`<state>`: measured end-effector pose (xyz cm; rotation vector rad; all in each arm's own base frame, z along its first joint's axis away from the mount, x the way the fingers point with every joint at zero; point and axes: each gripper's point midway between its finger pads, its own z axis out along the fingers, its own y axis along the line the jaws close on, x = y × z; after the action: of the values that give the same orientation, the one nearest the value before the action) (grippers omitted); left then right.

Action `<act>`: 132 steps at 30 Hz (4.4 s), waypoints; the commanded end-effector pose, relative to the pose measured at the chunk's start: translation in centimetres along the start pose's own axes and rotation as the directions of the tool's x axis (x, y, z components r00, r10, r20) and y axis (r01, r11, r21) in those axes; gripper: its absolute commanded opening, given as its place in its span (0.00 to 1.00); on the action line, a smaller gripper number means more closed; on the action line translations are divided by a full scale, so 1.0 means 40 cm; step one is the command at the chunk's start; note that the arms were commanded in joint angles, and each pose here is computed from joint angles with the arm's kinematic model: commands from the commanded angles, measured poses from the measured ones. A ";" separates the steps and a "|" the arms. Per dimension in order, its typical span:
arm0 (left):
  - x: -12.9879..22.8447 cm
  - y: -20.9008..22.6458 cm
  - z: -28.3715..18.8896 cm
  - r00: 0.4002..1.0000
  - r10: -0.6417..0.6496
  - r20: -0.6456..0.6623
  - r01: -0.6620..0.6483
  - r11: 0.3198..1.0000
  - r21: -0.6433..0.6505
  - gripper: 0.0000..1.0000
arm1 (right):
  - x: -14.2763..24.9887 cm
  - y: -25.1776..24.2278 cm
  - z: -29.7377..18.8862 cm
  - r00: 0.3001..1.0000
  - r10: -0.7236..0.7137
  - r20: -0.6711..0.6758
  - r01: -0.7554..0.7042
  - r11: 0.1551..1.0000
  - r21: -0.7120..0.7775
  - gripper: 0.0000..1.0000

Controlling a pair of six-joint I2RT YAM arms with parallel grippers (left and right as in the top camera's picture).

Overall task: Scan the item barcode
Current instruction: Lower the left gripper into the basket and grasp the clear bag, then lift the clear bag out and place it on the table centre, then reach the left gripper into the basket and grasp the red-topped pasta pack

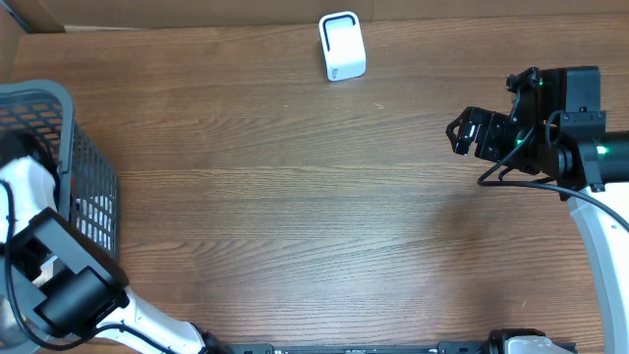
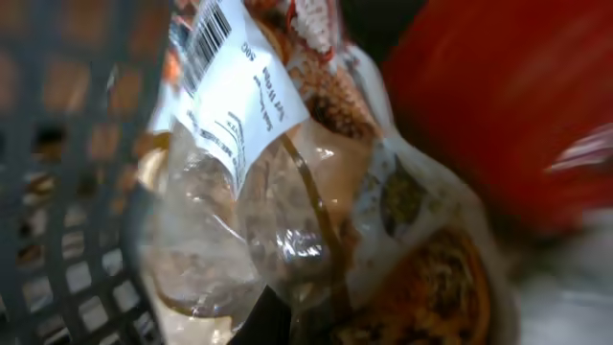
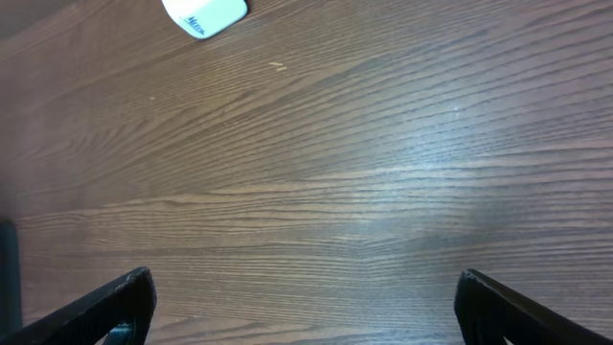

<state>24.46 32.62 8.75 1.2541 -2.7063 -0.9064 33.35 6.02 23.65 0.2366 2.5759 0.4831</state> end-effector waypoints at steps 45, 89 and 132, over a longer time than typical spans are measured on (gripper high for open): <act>0.510 -0.722 -0.925 0.466 0.533 0.706 -0.855 0.477 0.204 0.04 | -0.022 0.017 -0.018 0.999 -0.017 0.032 0.018 1.000 -0.013 1.00; 0.075 0.255 -0.716 0.925 -0.326 0.195 0.122 0.742 0.659 0.72 | -0.022 0.017 -0.018 0.999 -0.017 0.032 0.018 1.000 -0.013 1.00; 0.083 0.025 0.120 0.992 0.033 -0.125 0.043 0.827 0.560 0.82 | -0.022 0.017 -0.018 0.999 -0.017 0.032 0.018 1.000 -0.013 1.00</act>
<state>20.42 33.26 5.69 1.4128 -2.9573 0.0321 33.37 6.00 23.64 0.2372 2.5754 0.4825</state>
